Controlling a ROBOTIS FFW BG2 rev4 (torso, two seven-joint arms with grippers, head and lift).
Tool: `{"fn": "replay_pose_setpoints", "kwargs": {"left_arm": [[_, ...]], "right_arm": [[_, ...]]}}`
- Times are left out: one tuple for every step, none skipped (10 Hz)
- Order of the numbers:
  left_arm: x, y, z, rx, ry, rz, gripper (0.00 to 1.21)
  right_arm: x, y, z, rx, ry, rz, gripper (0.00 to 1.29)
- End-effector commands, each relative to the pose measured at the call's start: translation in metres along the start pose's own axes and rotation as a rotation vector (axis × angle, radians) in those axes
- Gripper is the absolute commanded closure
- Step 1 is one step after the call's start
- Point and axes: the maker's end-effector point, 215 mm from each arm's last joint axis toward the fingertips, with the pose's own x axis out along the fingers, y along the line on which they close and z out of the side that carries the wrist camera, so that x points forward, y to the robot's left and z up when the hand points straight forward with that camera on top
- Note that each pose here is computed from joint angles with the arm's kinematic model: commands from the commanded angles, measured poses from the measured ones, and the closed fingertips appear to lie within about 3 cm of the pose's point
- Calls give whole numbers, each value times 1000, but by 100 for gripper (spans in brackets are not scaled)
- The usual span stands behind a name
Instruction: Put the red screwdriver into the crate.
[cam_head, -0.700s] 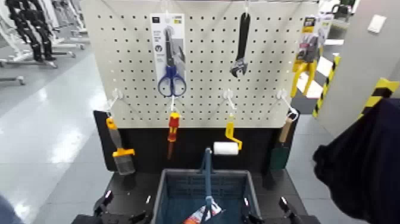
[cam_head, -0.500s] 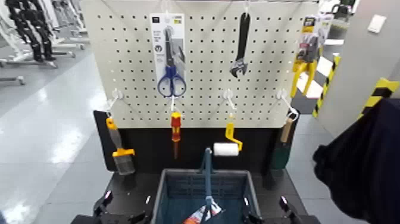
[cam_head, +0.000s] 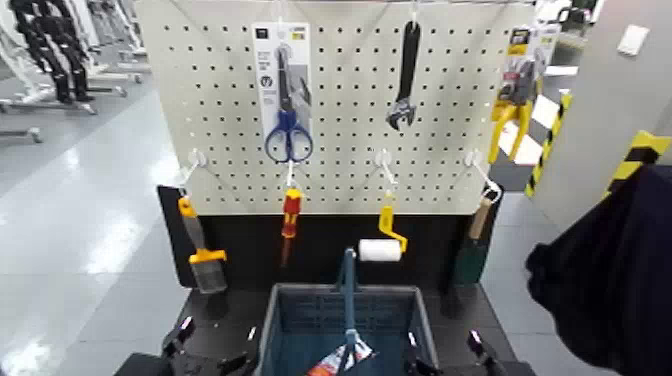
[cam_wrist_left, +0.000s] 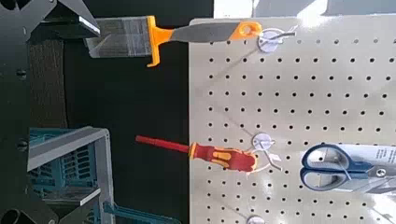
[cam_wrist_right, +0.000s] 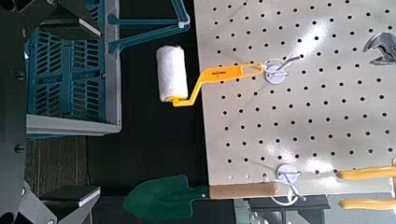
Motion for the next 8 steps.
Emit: {"fn": "replay_pose_setpoints", "kwargs": {"left_arm": [[18, 5, 8, -4, 6, -54, 11], [27, 7, 12, -2, 11, -77, 11], [36, 6, 17, 1, 14, -114, 11], [47, 3, 22, 4, 21, -155, 11], [58, 1, 29, 10, 18, -183, 11], [69, -2, 34, 15, 20, -223, 11], [81, -7, 40, 30, 24, -265, 11], [89, -13, 45, 40, 29, -301, 11]], "right_arm": [[0, 1, -2, 1, 4, 2, 13], [0, 1, -2, 1, 3, 4, 13], [0, 1, -1, 0, 0, 5, 13], [0, 1, -1, 1, 1, 4, 13], [1, 1, -1, 2, 1, 4, 13], [1, 1, -1, 4, -1, 4, 13], [1, 1, -1, 4, -2, 4, 13], [1, 0, 0, 5, -4, 3, 13]]}}
